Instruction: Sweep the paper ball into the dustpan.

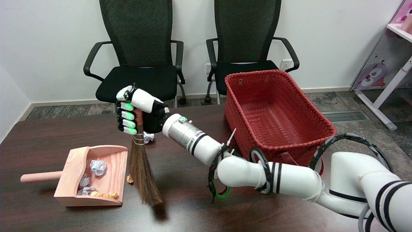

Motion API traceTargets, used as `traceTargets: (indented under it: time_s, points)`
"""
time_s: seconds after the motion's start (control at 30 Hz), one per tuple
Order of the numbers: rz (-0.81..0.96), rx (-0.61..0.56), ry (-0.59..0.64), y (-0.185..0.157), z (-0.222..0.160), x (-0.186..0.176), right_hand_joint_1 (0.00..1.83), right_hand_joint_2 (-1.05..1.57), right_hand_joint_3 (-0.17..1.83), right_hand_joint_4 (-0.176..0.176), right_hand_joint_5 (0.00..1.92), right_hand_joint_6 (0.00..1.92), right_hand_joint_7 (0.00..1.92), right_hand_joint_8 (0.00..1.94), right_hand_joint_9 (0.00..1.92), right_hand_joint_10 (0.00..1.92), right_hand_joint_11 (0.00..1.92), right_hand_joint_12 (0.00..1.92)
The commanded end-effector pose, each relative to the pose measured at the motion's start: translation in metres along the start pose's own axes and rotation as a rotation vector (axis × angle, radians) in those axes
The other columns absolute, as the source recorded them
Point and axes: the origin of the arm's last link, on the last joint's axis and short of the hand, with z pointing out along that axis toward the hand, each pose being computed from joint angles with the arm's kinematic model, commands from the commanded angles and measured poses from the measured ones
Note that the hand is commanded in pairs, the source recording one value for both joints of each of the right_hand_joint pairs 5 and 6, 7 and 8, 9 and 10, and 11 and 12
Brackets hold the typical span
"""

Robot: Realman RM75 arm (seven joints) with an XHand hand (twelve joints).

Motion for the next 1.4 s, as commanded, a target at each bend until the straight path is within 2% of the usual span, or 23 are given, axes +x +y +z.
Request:
traceTargets:
  time_s: [0.03, 0.2, 0.37, 0.6, 0.87, 1.13, 1.4]
  points:
    - [0.254, 0.192, -0.079, -0.061, -0.018, -0.018, 0.89, 1.07, 1.60, -0.009, 1.92, 1.92, 1.92, 1.92, 1.92, 1.92, 1.92, 1.92]
    - [0.203, 0.300, -0.102, -0.085, -0.015, -0.016, 0.89, 1.08, 1.59, -0.010, 1.92, 1.92, 1.92, 1.92, 1.92, 1.92, 1.92, 1.92]
    - [0.076, 0.322, -0.105, -0.102, 0.003, -0.007, 0.89, 1.08, 1.59, -0.012, 1.92, 1.92, 1.92, 1.92, 1.92, 1.92, 1.92, 1.92]
    - [-0.311, 0.237, -0.096, -0.103, 0.053, 0.013, 0.88, 1.05, 1.62, -0.014, 1.92, 1.92, 1.92, 1.92, 1.92, 1.92, 1.92, 1.92]
    - [-0.733, 0.235, -0.158, -0.114, 0.086, 0.011, 0.86, 1.02, 1.69, -0.012, 1.92, 1.92, 1.92, 1.92, 1.92, 1.92, 1.92, 1.92]
    - [-0.859, 0.228, -0.250, -0.095, 0.100, 0.005, 0.83, 1.14, 1.72, -0.008, 1.92, 1.92, 1.92, 1.92, 1.92, 1.92, 1.92, 1.92]
    - [-0.986, 0.168, -0.329, -0.061, 0.100, -0.008, 0.83, 1.22, 1.76, -0.004, 1.92, 1.92, 1.92, 1.92, 1.92, 1.92, 1.92, 1.92]
